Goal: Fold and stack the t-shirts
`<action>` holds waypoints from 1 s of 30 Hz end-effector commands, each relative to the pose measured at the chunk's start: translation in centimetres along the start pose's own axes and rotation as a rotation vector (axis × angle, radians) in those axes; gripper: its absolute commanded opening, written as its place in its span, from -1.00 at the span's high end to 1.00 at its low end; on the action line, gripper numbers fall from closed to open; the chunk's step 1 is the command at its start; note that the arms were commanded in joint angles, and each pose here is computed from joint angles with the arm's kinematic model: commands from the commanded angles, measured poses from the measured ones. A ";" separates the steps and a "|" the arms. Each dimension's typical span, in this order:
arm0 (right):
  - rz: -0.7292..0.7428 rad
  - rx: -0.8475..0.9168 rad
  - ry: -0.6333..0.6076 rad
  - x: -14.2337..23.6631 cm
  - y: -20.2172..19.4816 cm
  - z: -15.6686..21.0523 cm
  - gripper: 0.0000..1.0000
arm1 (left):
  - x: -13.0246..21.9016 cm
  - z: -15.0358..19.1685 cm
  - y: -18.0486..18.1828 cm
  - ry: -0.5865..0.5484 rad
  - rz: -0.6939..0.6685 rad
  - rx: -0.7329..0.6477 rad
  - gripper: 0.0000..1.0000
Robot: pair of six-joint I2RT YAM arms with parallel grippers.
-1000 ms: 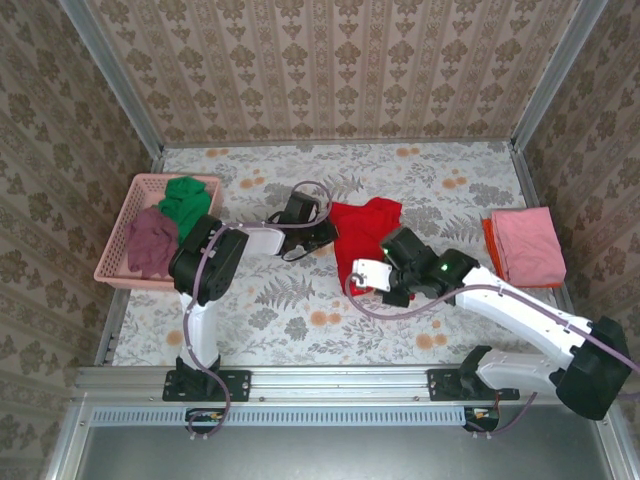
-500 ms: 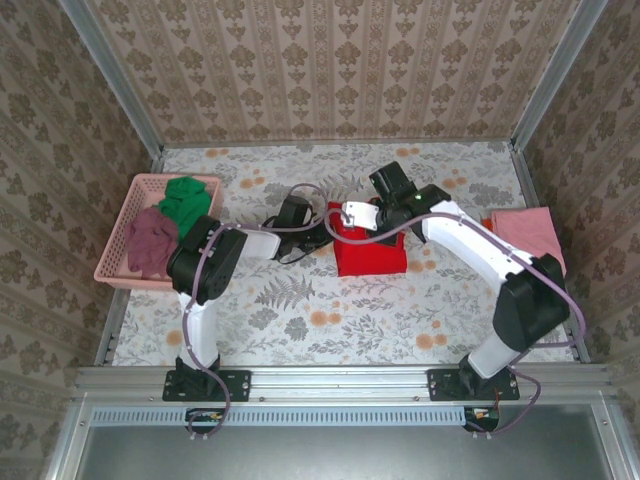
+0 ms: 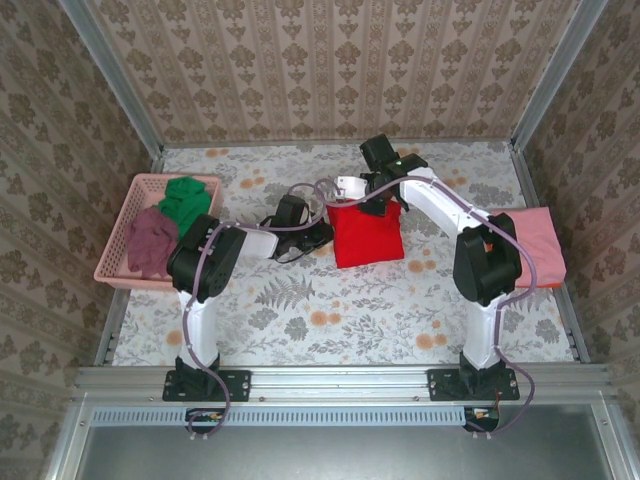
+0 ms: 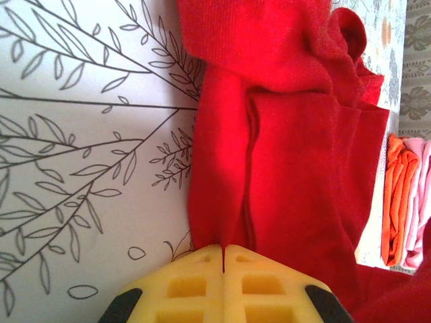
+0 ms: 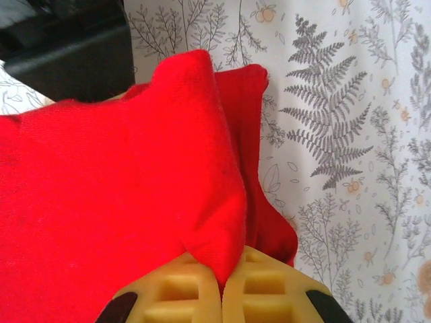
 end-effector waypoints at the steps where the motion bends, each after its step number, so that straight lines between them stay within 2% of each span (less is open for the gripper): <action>1: -0.027 0.014 -0.011 -1.2 -0.4 0.1 1.00 | -0.7 2.2 6.2 0.071 -0.219 0.113 1.00; 11: 0.000 -0.028 -0.010 -5.2 -1.8 1.2 1.00 | -0.5 2.1 6.0 0.065 -0.219 0.116 1.00; 14: 0.057 -0.045 -0.020 -6.3 -2.7 1.2 0.89 | -0.5 2.1 5.8 0.066 -0.216 0.114 1.00; 15: 0.089 -0.057 -0.022 -6.6 -3.2 1.2 0.79 | -0.5 2.1 5.8 0.067 -0.215 0.116 1.00; 17: 0.167 -0.107 -0.010 -6.5 -4.4 1.2 0.22 | -0.4 2.2 5.7 0.066 -0.218 0.120 1.00; 19: 0.244 -0.158 -0.022 -5.5 -5.5 1.1 -0.06 | -0.1 2.1 5.5 0.058 -0.222 0.115 1.00; 21: 0.300 -0.208 -0.036 -4.5 -5.9 1.1 -0.53 | 0.3 2.0 5.3 0.050 -0.227 0.108 1.00; 22: 0.322 -0.239 -0.045 -3.8 -5.9 1.1 -0.67 | 0.5 1.9 5.1 0.043 -0.223 0.104 0.97; 25: 0.403 -0.360 -0.082 -1.7 -5.6 1.5 -0.90 | 1.4 1.6 4.1 0.010 -0.215 0.089 0.84; 30: 0.495 -0.775 -0.099 1.5 -4.1 3.9 -1.00 | 3.6 1.0 2.1 -0.061 -0.207 0.046 0.51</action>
Point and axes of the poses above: each hand's point on the last joint's axis, 136 mm out from that joint toward the fingers, its own x axis back along the fingers, its own y axis along the line the jaws close on, z = x × y, the point moved 6 cm from there along x, back along the fingers, and after that the axes turned 4 degrees about x, right-handed, at the moved point
